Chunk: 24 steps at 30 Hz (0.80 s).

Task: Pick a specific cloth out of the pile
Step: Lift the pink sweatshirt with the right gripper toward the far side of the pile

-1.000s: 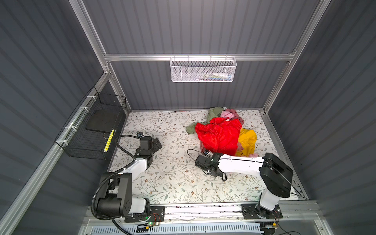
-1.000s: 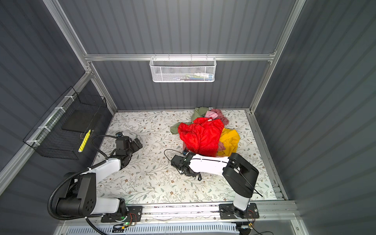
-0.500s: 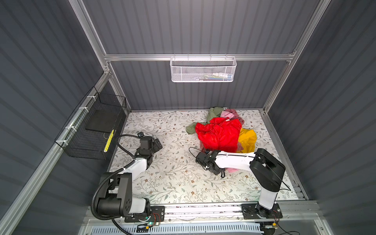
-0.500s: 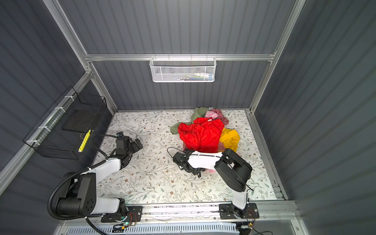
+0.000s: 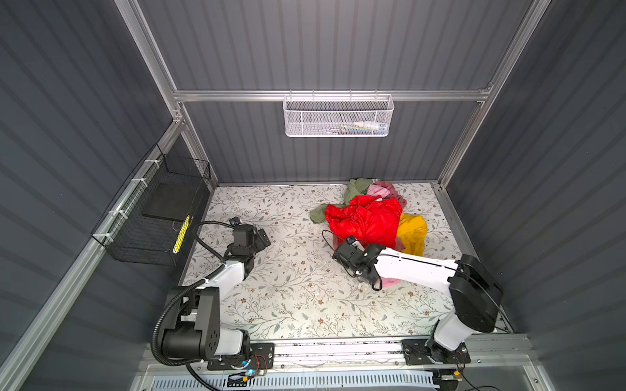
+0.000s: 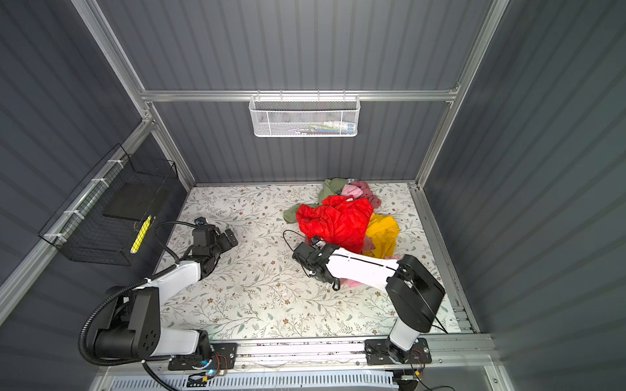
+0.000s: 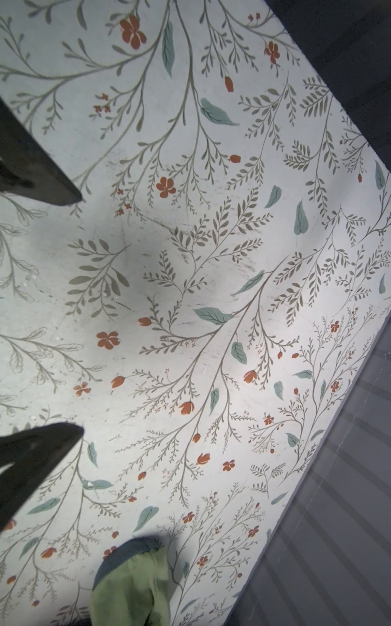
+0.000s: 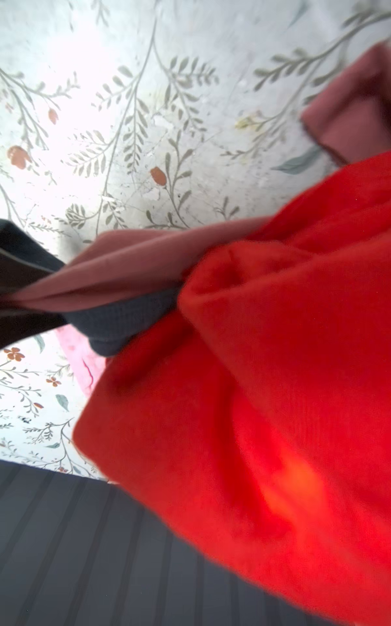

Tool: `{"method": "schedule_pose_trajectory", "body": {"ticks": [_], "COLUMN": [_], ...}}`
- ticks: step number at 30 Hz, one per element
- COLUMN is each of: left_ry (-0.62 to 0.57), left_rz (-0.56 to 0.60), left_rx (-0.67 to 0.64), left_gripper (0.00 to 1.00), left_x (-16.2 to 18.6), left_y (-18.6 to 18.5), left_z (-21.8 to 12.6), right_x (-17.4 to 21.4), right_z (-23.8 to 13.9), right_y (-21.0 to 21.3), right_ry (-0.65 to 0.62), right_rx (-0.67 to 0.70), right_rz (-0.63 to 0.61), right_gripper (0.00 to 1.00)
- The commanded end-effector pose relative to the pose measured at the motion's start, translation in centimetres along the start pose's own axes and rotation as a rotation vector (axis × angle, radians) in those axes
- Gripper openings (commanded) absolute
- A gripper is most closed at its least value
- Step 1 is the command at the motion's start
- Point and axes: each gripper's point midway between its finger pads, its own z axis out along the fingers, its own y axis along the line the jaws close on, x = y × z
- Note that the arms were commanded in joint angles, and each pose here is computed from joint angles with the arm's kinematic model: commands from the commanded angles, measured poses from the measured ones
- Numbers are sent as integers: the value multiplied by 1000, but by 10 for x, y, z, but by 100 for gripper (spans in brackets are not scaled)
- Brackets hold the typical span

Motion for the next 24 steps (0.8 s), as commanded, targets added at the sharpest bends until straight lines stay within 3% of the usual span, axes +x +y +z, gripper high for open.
{"method": "schedule_pose_trajectory", "body": {"ticks": [1,6,14,24], "left_ry": [8,7,0,1], "left_rz": [33,44,65,78], "left_rx": [10,10,8,24], "left_gripper": [100,100,100,100], "left_x": [-4,-5,-8,-8], "left_y": [-6,-7,-7,-10], "left_z": [2,2,3,4], "right_x": [-8,-22,-41,-69], "right_z": [-16,-47,-93,-157], "right_y": [-12,-39,-99,-147], "right_ry": [-55,-140,-306,-507], "right_rx": [-14,-45,-145,-192], "right_rz": [65,148,393,486], "right_gripper": [0,0,0,0]}}
